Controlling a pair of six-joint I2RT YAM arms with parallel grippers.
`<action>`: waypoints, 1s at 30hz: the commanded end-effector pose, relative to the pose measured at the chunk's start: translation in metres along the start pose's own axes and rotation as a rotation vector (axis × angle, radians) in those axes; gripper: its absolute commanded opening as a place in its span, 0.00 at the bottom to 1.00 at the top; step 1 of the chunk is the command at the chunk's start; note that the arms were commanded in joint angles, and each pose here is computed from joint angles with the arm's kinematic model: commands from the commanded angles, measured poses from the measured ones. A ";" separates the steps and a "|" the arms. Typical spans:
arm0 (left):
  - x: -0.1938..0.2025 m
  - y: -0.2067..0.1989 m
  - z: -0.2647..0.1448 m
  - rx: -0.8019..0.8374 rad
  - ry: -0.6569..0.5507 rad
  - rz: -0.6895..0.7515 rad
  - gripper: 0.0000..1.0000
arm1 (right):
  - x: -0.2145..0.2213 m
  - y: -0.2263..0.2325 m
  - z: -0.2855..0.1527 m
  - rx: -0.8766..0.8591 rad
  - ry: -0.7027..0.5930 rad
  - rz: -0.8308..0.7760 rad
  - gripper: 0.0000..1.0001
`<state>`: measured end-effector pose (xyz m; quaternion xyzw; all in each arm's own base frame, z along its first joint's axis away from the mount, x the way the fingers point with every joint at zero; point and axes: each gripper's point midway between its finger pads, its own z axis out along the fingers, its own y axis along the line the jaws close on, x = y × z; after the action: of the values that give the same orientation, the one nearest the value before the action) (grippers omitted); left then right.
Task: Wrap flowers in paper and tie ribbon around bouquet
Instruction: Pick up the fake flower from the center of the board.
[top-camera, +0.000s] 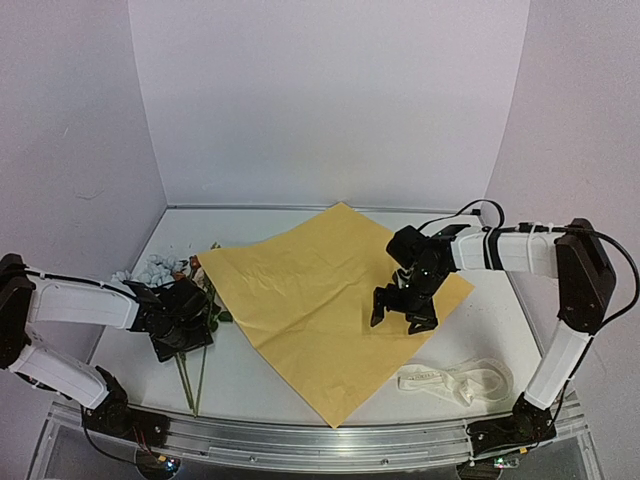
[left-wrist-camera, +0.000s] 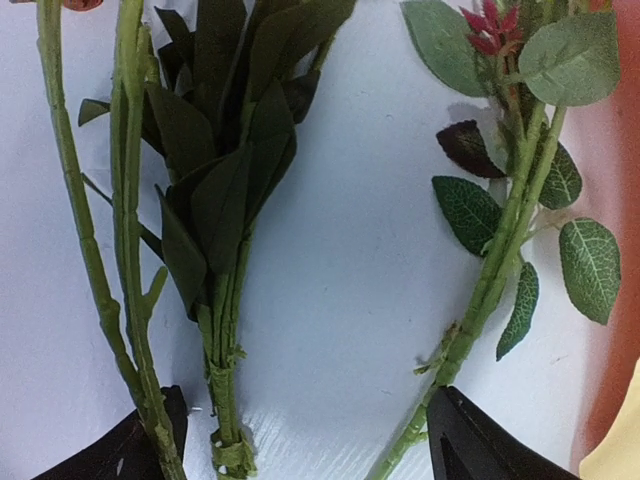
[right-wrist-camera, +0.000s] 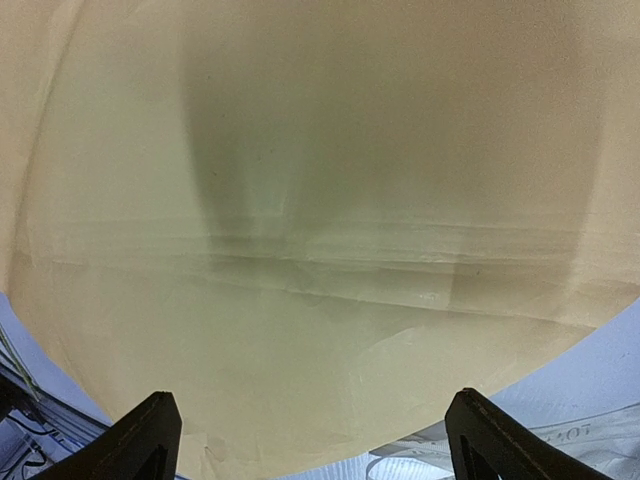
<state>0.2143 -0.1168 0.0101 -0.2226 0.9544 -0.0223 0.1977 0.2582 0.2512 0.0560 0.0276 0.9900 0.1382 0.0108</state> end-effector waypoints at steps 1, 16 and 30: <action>-0.005 -0.019 -0.007 0.078 -0.006 0.034 0.78 | -0.002 0.003 0.004 -0.008 0.011 0.013 0.95; -0.017 -0.031 -0.021 0.096 -0.032 0.089 0.99 | -0.004 0.009 0.001 -0.027 0.009 0.016 0.95; -0.018 -0.030 0.009 -0.047 -0.014 0.141 0.56 | 0.001 0.002 0.004 -0.012 0.020 0.020 0.95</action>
<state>0.2354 -0.1340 0.0068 -0.1599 0.9699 0.0108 0.1835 0.2552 0.2537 0.0519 0.0324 0.9893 0.1422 -0.0026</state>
